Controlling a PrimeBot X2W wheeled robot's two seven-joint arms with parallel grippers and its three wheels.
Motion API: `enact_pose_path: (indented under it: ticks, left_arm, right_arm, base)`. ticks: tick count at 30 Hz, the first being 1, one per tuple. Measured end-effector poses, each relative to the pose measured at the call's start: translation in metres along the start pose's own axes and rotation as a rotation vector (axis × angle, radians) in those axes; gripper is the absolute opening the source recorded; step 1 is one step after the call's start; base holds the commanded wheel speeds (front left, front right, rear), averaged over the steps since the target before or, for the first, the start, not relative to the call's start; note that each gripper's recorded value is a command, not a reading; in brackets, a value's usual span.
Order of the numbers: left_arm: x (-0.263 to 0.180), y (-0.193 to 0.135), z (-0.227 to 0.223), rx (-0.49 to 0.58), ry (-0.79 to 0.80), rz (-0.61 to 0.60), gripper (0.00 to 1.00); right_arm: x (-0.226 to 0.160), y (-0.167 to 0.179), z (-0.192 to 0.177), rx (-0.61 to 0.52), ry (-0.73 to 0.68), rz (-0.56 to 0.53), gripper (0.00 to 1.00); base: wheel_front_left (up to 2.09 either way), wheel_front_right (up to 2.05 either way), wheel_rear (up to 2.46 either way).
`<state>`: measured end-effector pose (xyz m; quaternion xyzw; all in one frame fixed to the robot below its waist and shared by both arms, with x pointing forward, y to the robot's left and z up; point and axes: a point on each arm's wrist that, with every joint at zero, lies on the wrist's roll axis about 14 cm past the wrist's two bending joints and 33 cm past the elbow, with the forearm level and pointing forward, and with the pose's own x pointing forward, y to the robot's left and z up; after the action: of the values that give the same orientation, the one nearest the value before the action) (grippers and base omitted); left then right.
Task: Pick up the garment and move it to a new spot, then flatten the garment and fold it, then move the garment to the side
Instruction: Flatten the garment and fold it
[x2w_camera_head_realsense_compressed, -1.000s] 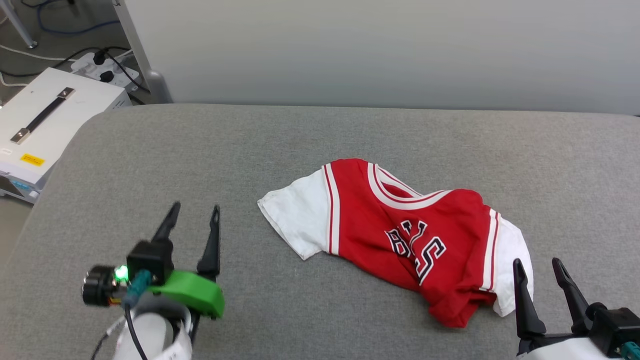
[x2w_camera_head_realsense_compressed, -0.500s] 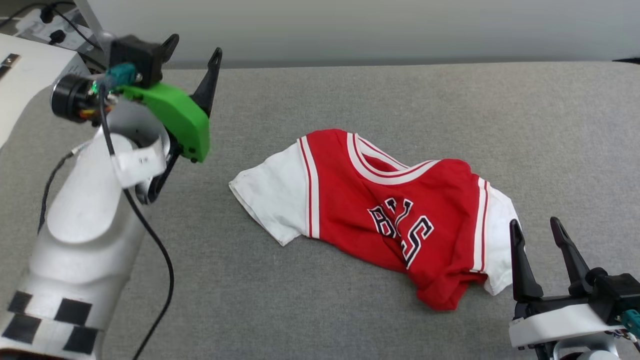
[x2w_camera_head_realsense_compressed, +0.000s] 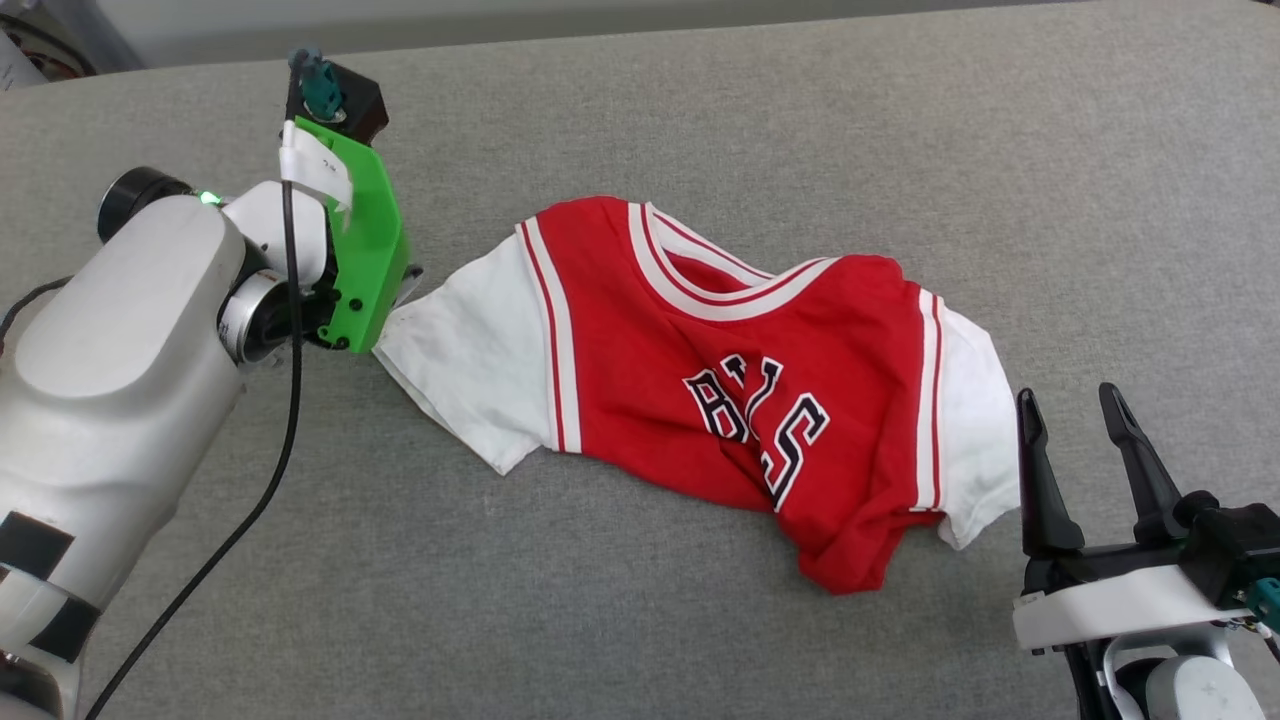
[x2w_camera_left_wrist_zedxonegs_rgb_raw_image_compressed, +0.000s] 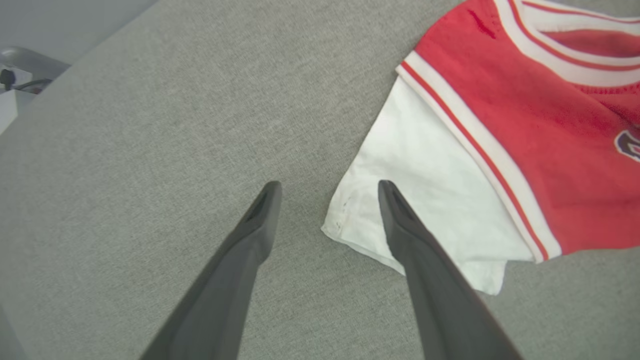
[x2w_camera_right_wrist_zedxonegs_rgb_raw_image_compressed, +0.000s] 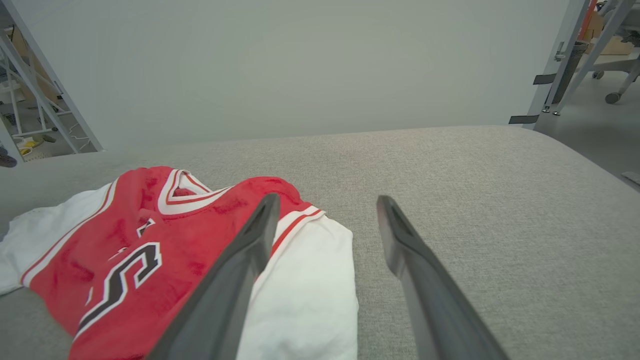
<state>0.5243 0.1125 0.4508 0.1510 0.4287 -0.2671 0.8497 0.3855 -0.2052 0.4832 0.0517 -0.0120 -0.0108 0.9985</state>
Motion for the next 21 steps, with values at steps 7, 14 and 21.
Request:
enact_pose_path:
  ticks: [7, 14, 21]
  left_arm:
    - [0.034, -0.008, -0.047, -0.026, 0.218, -0.077, 1.0]
    - [0.054, -0.017, -0.074, -0.02, 0.306, -0.12, 0.99]
    - [0.046, -0.017, -0.069, -0.033, 0.232, -0.116, 0.0]
  right_arm:
    - [0.005, -0.011, -0.009, -0.014, 0.025, -0.031, 1.0]
    - [0.006, -0.018, -0.016, -0.024, 0.047, -0.052, 1.0]
    - [0.008, -0.015, -0.009, -0.027, 0.026, -0.041, 1.0]
  base:
    - [0.0, 0.0, 0.0]
    - [0.0, 0.0, 0.0]
    - [0.0, 0.0, 0.0]
